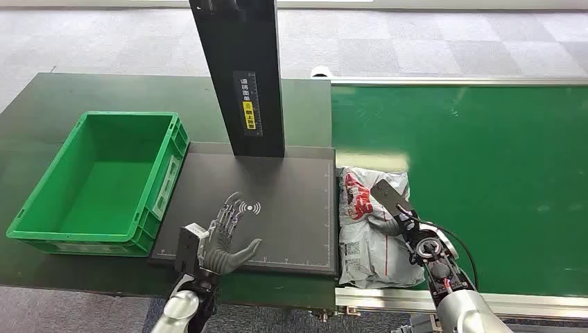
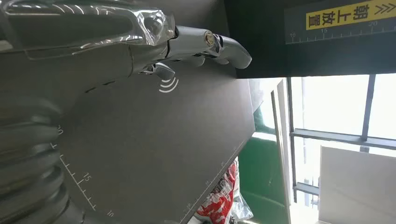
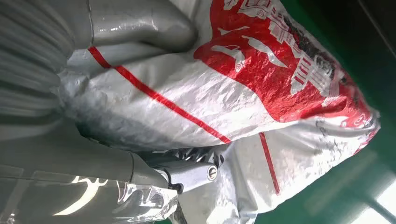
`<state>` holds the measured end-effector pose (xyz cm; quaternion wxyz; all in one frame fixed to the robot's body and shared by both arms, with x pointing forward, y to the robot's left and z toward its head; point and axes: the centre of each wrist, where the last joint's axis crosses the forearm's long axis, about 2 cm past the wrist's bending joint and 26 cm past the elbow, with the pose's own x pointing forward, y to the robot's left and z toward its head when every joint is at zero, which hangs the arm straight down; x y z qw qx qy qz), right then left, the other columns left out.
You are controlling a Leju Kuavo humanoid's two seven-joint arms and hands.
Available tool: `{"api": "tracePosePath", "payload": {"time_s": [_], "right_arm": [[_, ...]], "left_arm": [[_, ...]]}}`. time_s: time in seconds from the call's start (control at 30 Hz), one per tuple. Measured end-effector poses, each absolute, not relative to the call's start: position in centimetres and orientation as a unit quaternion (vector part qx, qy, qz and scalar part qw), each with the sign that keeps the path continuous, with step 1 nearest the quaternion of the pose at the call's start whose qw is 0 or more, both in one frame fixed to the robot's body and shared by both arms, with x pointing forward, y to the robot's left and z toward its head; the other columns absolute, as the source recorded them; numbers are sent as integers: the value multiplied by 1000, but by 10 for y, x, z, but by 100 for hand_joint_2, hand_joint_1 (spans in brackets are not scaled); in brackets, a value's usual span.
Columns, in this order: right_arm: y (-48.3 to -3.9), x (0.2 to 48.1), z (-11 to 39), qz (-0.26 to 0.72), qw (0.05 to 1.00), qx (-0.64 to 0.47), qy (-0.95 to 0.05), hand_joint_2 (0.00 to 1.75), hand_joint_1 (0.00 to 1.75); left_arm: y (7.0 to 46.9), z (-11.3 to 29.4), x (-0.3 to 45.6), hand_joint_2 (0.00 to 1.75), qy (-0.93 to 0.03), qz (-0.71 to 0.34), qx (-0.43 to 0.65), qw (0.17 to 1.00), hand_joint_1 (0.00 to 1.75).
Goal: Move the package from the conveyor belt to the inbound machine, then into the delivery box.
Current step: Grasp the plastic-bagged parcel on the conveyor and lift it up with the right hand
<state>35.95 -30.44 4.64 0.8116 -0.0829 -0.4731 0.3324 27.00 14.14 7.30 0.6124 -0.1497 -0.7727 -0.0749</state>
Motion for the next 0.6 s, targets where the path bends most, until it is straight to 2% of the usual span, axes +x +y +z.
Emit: {"api": "tracePosePath", "payload": {"time_s": [0.6], "right_arm": [[-309, 359, 46, 316, 811, -100, -483, 175, 175]], "left_arm": [[143, 72, 270, 175, -774, -69, -142, 614, 0]]}}
